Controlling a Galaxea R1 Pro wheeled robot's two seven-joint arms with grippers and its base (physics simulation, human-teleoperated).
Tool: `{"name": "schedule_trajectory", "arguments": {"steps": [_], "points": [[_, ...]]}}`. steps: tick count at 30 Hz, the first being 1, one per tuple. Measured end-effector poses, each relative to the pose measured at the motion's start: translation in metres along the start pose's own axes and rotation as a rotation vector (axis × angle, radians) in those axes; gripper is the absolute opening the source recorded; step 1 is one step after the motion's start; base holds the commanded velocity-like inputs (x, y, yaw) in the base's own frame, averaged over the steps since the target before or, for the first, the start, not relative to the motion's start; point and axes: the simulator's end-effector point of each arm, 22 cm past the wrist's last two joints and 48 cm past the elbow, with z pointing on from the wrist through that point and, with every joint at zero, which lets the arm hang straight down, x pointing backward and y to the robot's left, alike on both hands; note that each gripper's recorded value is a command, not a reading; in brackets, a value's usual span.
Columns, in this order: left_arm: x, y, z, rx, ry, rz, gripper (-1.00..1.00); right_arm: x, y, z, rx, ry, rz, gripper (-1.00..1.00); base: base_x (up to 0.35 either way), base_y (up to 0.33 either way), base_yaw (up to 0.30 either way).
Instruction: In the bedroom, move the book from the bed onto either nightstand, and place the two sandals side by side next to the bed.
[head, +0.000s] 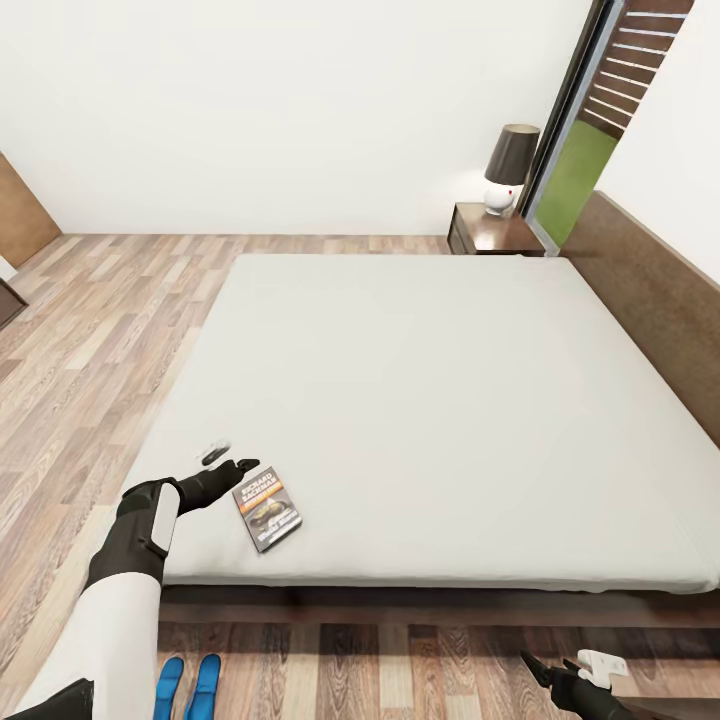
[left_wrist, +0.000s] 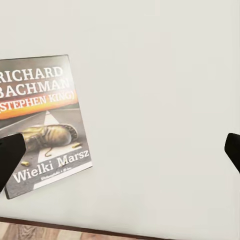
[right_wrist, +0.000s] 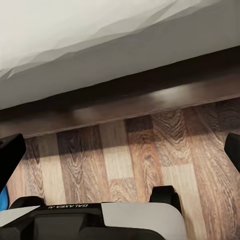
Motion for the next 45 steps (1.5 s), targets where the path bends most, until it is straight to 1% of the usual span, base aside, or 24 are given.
{"name": "schedule_trajectory", "arguments": {"steps": [8, 11, 19, 28, 45], "points": [[0.0, -0.0002, -0.0003, 0.0, -0.001, 0.0, 1.0, 0.0001, 0.0001, -0.0002, 0.0, 0.0, -0.001, 1.0, 0.266, 0.0, 0.0], [-0.0003, 0.0001, 0.0, 0.0, -0.001, 0.0, 1.0, 0.0, 0.0, 0.0, 0.0, 0.0, 0.0, 1.0, 0.088, 0.0, 0.0], [-0.0004, 0.0002, 0.0001, 0.0, -0.002, -0.001, 1.0, 0.0, -0.0003, 0.0001, 0.001, 0.0, 0.0, 1.0, 0.004, 0.0, 0.0], [-0.0054, 0.0033, -0.001, -0.007, -0.019, 0.006, 1.0, 0.0, 0.0002, 0.0001, -0.001, 0.0, 0.0, 1.0, 0.0, 0.0, 0.0], [-0.0058, 0.0032, -0.0008, -0.008, -0.022, 0.009, 1.0, -0.0004, 0.0009, 0.0001, -0.004, -0.002, -0.002, 1.0, 0.0, 0.0, 0.0]]}}
